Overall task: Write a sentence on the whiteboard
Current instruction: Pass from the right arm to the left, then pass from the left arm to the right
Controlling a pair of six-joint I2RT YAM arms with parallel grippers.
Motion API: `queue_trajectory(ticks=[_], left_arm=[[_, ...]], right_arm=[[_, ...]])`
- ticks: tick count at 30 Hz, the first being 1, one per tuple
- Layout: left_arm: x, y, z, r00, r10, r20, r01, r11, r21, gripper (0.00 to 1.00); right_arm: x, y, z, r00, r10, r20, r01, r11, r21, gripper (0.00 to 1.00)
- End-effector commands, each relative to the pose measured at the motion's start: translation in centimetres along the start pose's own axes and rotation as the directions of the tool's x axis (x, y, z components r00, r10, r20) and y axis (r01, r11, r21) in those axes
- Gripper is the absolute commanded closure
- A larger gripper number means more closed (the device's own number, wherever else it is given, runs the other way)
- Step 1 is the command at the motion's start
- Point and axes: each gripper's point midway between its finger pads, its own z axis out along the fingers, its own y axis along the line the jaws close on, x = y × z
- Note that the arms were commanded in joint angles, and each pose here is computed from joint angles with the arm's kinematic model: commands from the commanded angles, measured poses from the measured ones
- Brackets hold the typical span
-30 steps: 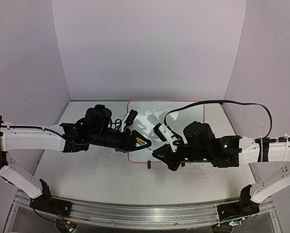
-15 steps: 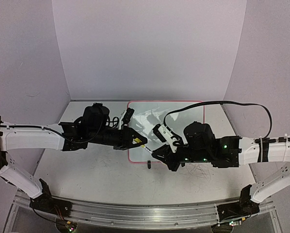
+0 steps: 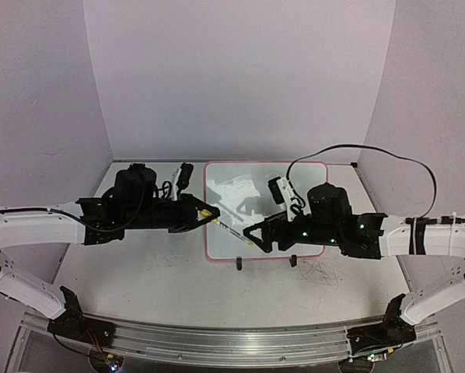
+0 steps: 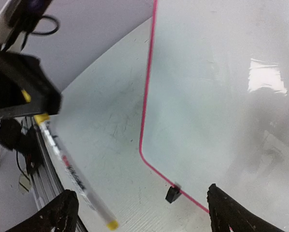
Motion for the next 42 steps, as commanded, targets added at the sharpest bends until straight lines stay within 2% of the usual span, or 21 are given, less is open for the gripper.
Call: queue_trajectory(ticks=[1,4,9,12,18,25,33,42], left_arm=[[-5.6,-2.3,-3.8,0.967,0.020,0.256,-0.023,1.000,0.011,1.00],[-7.1,-4.7,-4.9,0.951,0.012,0.309,-0.046,0.993,0.105,1.00],[-7.5,-6.9,-4.6,0.955,-0.025,0.297,-0.041,0.976,0.214,1.00],[-7.4,-7.2,-4.6,0.955,-0.050,0.292,-0.026,0.968,0.249,1.00],[-7.3,-7.7,-5.0,0.952,-0.080,0.297,-0.015,0.953,0.303,1.00],[-6.8,-7.4,-4.5,0.956,-0.090,0.279,-0.003,0.949,0.314,1.00],[-6.6,-7.2,-4.1,0.958,-0.096,0.271,0.004,0.947,0.320,1.00],[-6.4,-6.9,-4.0,0.958,-0.104,0.268,0.012,0.946,0.323,1.00]], right_arm=[[-4.4,1.7,-1.2,0.944,0.313,0.106,-0.275,0.922,-0.274,0.04],[-6.9,4.6,-2.5,0.913,0.388,0.128,-0.284,0.828,-0.484,0.04],[-10.7,7.8,-4.5,0.877,0.447,0.176,-0.208,0.685,-0.699,0.07],[-12.2,8.5,-4.6,0.856,0.483,0.184,-0.191,0.626,-0.756,0.12],[-13.3,9.1,-4.2,0.836,0.519,0.176,-0.164,0.543,-0.823,0.33],[-13.4,9.4,-3.6,0.832,0.529,0.169,-0.151,0.509,-0.847,0.50],[-13.8,9.5,-3.4,0.824,0.536,0.184,-0.139,0.506,-0.852,0.58],[-14.1,9.6,-3.9,0.804,0.563,0.191,-0.118,0.465,-0.877,0.68]])
